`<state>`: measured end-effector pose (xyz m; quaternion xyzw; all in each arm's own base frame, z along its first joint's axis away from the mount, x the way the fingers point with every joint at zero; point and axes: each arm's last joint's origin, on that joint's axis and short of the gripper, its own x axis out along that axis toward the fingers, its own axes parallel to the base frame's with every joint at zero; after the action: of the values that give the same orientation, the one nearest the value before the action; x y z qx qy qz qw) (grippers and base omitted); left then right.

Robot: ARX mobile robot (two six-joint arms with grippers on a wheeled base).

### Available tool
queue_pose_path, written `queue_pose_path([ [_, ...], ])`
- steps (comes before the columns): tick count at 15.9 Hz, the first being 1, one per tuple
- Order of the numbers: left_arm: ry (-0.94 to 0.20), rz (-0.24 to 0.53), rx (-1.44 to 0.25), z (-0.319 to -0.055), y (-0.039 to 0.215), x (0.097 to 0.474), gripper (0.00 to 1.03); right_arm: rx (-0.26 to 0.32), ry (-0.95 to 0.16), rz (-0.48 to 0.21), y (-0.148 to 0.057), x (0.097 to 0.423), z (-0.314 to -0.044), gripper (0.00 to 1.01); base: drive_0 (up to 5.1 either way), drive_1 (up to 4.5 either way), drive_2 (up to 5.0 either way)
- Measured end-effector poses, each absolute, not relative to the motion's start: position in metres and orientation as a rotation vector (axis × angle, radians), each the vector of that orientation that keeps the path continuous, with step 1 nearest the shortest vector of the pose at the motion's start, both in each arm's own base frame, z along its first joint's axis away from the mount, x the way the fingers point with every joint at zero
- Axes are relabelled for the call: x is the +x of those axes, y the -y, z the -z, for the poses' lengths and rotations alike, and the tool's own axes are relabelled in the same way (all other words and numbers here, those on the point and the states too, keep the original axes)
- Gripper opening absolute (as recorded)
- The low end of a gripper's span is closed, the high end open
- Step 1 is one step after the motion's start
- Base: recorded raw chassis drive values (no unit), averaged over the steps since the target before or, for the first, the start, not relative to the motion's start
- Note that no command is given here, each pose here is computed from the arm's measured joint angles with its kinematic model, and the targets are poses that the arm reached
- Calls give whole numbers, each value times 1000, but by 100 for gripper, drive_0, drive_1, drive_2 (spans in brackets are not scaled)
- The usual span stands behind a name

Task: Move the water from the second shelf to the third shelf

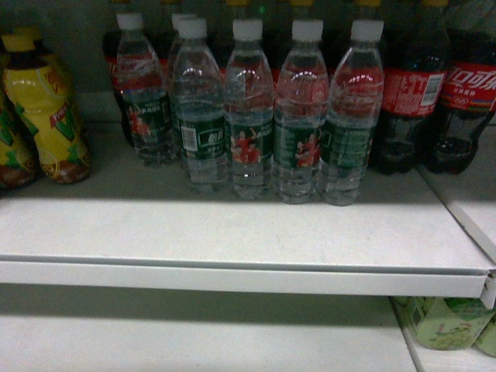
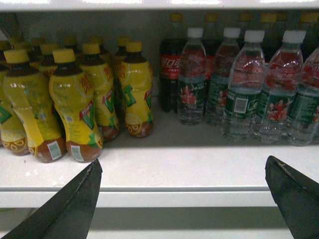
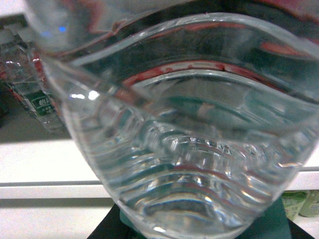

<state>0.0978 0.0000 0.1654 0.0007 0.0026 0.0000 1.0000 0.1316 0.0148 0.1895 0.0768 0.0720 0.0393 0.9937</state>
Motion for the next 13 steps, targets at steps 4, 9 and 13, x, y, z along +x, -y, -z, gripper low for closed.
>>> queue_pose_path([
  [4, -4, -2, 1, -165, 0, 98, 98, 154, -141, -80, -15, 132, -190, 36, 0, 0, 0],
  [9, -4, -2, 1, -165, 0, 98, 98, 154, -140, -80, -15, 132, -190, 35, 0, 0, 0],
  [13, -2, 0, 1, -166, 0, 98, 98, 154, -136, -81, -15, 132, -191, 35, 0, 0, 0],
])
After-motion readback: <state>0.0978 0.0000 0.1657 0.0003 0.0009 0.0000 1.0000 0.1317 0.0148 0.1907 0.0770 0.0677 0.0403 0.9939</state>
